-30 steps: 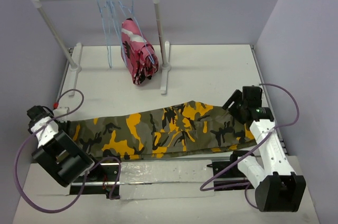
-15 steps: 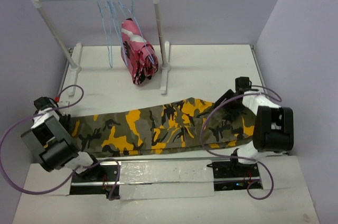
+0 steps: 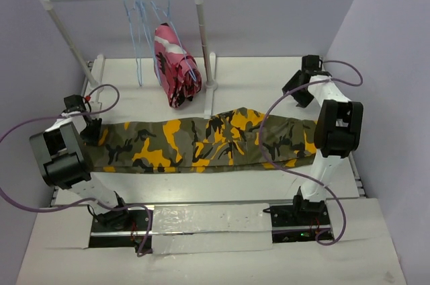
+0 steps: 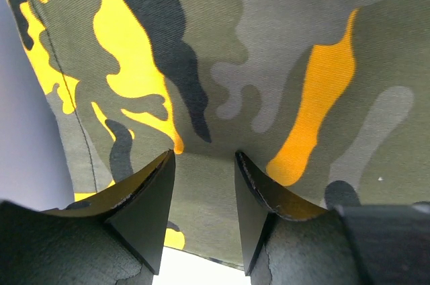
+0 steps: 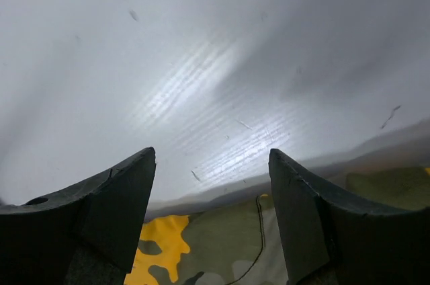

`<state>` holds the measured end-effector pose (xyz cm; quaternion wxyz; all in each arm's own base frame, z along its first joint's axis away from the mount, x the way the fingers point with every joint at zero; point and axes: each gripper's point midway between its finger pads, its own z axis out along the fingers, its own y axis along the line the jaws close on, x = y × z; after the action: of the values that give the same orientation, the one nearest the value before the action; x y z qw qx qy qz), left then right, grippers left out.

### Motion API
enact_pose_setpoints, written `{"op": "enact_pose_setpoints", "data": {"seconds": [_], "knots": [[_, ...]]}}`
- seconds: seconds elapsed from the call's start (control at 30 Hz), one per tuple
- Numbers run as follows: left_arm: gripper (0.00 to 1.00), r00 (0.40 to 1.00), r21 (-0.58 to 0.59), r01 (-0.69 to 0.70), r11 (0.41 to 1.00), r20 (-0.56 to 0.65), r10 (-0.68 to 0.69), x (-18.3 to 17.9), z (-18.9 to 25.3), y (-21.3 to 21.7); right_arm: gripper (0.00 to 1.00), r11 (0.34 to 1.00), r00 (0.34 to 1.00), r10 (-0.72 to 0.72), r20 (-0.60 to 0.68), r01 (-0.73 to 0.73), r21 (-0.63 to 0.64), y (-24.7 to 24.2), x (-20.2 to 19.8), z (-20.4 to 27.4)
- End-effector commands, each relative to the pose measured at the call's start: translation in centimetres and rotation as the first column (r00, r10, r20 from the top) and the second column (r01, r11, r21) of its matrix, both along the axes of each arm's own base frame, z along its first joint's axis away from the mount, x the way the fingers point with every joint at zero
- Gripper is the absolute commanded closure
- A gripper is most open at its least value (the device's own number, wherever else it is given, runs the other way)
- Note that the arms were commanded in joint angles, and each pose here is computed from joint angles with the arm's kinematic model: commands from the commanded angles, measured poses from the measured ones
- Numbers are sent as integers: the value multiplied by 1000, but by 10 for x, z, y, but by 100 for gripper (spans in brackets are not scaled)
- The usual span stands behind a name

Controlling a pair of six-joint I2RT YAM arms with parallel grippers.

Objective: Place the trousers on the hanger
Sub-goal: Fold the trousers at the center of the board.

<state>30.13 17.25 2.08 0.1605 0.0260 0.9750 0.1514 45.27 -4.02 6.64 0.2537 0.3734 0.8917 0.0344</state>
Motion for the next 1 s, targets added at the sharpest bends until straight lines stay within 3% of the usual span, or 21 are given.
{"op": "enact_pose_setpoints", "data": {"seconds": [0.0, 0.13, 0.3, 0.43, 0.6, 0.7, 0.87, 0.97], "knots": [[50, 1000, -2, -23, 1000, 7, 23, -5, 4, -2, 24, 994, 998, 14, 64, -7, -108, -19, -6, 51], [49, 999, -7, -50, 999, 15, 50, -18, 13, 2, 19, 996, 983, -38, 180, 51, -67, -7, -52, 86], [48, 996, -36, -82, 996, 41, 83, -28, 27, 10, 10, 968, 965, -241, 106, 246, -38, -20, -144, 59], [48, 997, -31, -72, 997, 33, 73, -41, 30, 12, 2, 895, 890, -444, 100, 446, 2, -47, -215, 37], [48, 996, -59, -79, 995, 31, 80, -50, 26, 19, 0, 825, 817, -557, 147, 565, -18, -66, -234, 22], [48, 995, -81, -94, 992, 30, 97, -54, 24, 25, 0, 814, 801, -577, 162, 581, 27, -73, -218, 7], [48, 993, -74, -110, 991, 27, 113, -57, 23, 40, 0, 774, 775, -632, -1, 631, 47, -74, -232, -46], [48, 992, -82, -122, 989, 26, 125, -59, 19, 43, 2, 747, 747, -665, -12, 665, 13, -81, -240, -55]]}}
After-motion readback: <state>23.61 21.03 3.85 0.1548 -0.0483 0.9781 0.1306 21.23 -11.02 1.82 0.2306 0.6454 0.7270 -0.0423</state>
